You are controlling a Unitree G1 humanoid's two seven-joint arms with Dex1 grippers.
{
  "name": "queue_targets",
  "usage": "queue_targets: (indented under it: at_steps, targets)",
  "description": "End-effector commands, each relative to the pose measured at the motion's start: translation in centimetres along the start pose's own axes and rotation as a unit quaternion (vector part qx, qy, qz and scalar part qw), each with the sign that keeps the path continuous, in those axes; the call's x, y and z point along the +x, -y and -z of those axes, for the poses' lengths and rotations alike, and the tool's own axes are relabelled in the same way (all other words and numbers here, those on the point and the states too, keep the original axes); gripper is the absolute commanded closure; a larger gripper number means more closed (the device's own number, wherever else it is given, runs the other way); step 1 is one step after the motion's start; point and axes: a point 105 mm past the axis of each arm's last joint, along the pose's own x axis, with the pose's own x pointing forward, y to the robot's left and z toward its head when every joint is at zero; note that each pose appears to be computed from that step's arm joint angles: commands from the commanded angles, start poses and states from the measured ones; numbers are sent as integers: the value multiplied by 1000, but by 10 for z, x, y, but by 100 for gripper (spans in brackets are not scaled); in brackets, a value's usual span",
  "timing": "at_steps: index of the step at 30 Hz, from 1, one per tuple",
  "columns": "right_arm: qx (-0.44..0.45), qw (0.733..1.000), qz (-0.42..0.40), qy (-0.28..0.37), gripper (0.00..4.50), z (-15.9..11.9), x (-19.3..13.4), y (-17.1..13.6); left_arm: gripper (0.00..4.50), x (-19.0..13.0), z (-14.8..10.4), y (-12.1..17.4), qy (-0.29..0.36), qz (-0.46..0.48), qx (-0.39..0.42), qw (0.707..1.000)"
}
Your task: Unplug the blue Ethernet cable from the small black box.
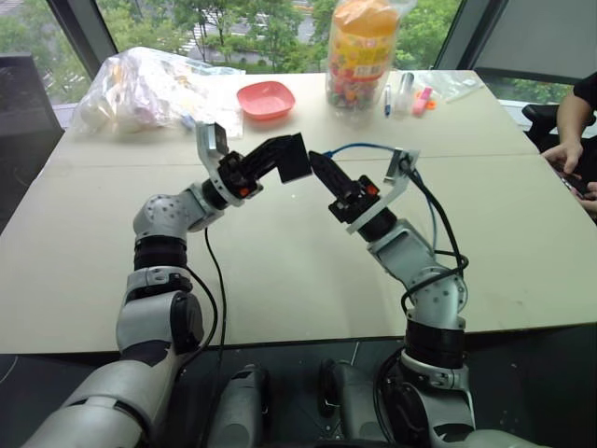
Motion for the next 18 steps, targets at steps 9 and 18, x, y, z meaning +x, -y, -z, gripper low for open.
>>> queue_targets:
  at_steps: [9,18]
  targets:
    - [23,998,44,48,449,-21,-1,19,400,-10,-31,12,35,-5,51,998]
    - [-19,994,94,58,449,-59,-15,53,400,-31,-58,19,42,-43,104,993]
